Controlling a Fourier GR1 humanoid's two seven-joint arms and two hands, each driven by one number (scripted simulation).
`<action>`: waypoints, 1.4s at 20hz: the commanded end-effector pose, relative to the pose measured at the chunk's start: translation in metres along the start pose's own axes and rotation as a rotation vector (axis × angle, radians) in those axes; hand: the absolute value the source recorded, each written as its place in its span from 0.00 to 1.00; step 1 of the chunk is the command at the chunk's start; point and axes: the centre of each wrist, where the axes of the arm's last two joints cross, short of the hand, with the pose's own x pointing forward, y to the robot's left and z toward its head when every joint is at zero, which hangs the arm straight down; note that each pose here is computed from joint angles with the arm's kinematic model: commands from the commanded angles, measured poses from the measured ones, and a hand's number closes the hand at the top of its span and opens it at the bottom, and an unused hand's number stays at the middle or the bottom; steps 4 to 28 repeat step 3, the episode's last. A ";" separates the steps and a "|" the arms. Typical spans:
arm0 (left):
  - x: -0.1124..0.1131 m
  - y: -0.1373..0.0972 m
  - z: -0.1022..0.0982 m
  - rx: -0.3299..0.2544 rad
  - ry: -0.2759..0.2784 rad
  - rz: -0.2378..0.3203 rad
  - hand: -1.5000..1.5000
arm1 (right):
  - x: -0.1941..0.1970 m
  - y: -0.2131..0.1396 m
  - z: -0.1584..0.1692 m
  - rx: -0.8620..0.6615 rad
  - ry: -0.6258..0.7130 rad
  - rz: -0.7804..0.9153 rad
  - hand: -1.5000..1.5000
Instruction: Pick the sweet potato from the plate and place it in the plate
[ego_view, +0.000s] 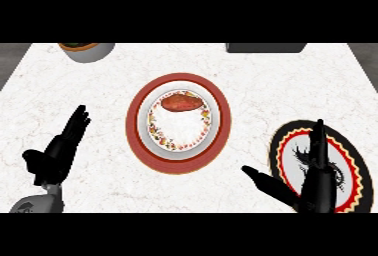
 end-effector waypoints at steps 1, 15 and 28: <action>0.006 -0.003 0.003 0.017 -0.016 -0.015 0.50 | -0.024 -0.014 0.009 0.021 -0.020 -0.007 0.00; 0.000 0.002 0.005 0.015 -0.008 -0.013 0.50 | -0.032 -0.013 0.010 -0.026 -0.045 -0.001 0.00; 0.000 0.002 0.005 0.015 -0.008 -0.013 0.50 | -0.032 -0.013 0.010 -0.026 -0.045 -0.001 0.00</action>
